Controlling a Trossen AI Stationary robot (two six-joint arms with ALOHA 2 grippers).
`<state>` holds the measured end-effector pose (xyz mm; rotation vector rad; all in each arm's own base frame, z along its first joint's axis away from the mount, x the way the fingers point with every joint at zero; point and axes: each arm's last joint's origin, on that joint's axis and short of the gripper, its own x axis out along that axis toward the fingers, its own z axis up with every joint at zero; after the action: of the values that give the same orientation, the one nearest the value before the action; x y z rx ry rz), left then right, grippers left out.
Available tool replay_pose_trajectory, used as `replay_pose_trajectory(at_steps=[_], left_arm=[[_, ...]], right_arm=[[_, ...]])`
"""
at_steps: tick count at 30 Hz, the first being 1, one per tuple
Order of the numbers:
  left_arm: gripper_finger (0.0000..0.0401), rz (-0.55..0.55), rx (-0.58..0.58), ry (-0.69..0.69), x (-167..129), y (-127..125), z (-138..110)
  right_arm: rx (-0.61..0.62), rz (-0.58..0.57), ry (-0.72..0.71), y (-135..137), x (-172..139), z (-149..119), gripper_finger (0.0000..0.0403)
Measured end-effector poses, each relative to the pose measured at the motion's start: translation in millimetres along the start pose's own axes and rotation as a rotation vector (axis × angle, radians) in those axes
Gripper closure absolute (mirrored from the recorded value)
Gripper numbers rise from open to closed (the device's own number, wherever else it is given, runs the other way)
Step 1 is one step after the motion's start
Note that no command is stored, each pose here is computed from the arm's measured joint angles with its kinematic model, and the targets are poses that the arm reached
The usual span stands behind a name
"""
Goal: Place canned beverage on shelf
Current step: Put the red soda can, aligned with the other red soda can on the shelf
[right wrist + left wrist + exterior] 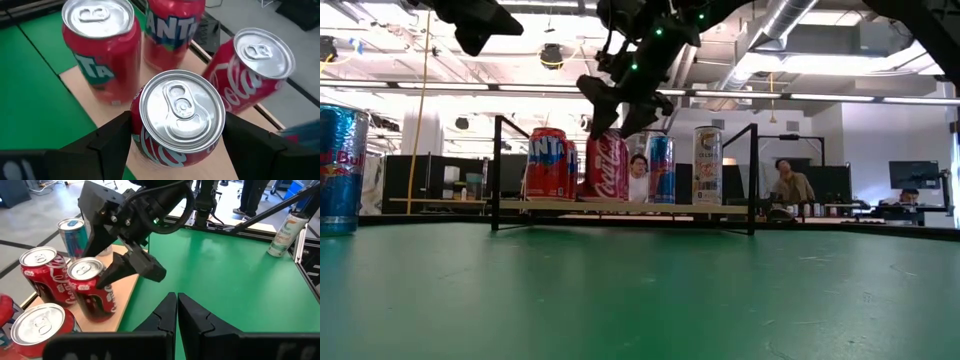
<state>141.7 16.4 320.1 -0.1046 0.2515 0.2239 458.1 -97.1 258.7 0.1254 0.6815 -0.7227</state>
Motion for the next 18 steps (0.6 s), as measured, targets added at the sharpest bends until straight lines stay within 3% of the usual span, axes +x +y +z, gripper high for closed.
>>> replay_pose_trajectory(at_steps=[18], left_arm=[[0.0401,0.001,0.009,0.006,0.0,0.1,-0.5]], right_arm=[[-0.001,-0.046,0.001,-3.6,2.2,-0.6,0.0101]])
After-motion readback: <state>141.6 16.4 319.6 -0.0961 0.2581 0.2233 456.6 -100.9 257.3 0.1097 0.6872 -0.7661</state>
